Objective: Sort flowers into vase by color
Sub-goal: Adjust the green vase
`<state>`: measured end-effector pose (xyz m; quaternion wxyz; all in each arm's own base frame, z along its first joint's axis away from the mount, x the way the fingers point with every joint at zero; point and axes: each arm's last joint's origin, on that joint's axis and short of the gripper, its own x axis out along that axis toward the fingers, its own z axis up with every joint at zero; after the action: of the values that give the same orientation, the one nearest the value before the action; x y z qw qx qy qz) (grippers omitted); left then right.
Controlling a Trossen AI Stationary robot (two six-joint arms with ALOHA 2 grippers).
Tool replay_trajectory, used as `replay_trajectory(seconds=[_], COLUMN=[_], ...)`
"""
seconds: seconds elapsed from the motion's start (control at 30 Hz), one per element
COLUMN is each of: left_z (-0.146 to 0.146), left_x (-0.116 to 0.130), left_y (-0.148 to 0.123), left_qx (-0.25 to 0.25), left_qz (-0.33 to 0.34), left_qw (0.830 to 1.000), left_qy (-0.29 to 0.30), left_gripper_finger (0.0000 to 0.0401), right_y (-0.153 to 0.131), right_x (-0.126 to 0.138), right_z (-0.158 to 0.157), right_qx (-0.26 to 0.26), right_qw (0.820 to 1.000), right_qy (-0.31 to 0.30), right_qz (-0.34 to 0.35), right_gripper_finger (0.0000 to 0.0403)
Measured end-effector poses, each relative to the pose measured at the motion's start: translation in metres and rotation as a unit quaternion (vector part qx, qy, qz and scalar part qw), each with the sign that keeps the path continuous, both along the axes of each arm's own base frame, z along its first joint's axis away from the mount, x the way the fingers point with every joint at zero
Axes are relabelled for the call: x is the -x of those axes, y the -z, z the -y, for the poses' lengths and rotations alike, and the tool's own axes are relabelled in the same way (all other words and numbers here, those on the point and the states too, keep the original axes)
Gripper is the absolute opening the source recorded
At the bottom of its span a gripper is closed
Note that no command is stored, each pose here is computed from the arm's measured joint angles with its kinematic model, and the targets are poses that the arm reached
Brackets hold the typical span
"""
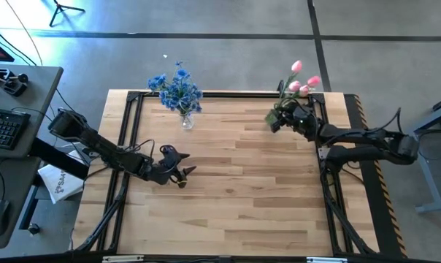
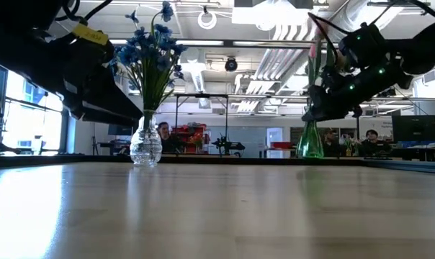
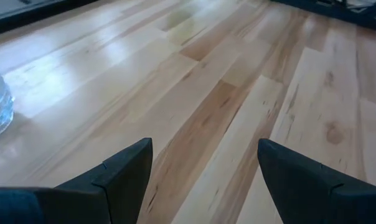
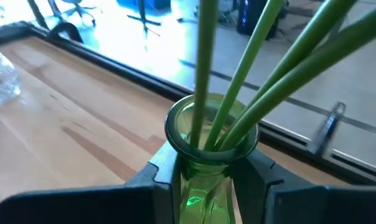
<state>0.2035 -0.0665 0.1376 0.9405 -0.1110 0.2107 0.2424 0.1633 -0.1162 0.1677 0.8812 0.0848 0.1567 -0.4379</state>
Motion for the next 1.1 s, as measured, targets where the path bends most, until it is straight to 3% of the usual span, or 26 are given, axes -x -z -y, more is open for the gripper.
replay_trajectory(seconds=[0.47,0.93,1.1], left_z=[0.000,0.000,0.000], left_x=[-0.002,-0.003,-0.003], left_y=[-0.002,-0.004,-0.004], left_qx=[-0.008,-0.003,-0.001], left_qz=[0.011,0.019,0.018], left_qw=[1.000,1.000,1.000], left_qy=[0.002,0.002,0.005], left_gripper_finger=[0.0278,0.0278,0.0278], right_y=[0.018,0.011,0.007], right_x=[-0.015,-0.018,-0.011], right_z=[0.027,0.028,0.023], right_qx=[-0.021,-0.016,-0.030], right_qw=[0.999,0.999,0.998], right_qy=[0.032,0.012,0.022], right_qz=[-0.036,-0.038,-0.051], right_gripper_finger=[0.0089,0.0264,0.0296])
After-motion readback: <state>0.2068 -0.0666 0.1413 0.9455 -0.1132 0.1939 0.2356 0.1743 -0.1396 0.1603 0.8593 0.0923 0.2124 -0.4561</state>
